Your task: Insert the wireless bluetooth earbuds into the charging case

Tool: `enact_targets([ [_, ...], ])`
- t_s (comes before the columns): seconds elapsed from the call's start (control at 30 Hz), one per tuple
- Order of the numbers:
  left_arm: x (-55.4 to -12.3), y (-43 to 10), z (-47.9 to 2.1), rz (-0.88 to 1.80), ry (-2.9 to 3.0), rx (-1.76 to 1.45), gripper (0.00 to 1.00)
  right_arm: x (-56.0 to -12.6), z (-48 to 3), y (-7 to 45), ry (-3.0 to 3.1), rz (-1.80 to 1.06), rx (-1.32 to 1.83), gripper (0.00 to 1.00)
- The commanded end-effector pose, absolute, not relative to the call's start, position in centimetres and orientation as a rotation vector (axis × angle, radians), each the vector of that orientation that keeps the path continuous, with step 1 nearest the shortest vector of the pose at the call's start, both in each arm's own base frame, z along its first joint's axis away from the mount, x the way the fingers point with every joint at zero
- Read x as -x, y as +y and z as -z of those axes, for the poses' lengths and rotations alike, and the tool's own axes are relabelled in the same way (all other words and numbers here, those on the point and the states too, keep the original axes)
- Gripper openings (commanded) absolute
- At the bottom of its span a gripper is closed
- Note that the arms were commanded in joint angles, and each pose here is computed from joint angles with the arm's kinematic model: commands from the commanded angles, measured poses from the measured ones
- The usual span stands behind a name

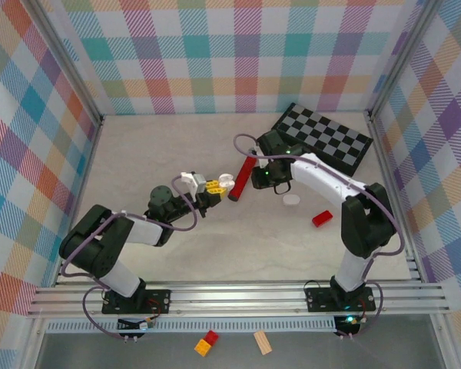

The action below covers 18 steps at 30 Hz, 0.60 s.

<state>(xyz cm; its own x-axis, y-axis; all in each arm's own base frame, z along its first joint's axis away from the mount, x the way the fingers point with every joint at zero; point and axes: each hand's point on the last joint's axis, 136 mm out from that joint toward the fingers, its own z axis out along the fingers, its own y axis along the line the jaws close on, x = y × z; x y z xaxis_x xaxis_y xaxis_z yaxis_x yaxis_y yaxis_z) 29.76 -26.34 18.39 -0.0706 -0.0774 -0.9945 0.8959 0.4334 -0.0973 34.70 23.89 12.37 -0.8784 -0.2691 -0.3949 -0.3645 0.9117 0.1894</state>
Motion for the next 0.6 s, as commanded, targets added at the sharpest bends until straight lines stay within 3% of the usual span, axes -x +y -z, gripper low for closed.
enact_targets([
  [0.0, -30.2, -27.3, -19.5, 0.901, 1.319, -0.833, 0.00, -33.3, -15.2, 23.9, 2.694, -0.441, 0.483, 0.26],
  [0.57, -31.3, -30.1, -17.2, 0.831, 1.245, -0.995, 0.00, -29.6, -20.6, 24.9, 2.629, -0.719, 0.523, 0.27],
])
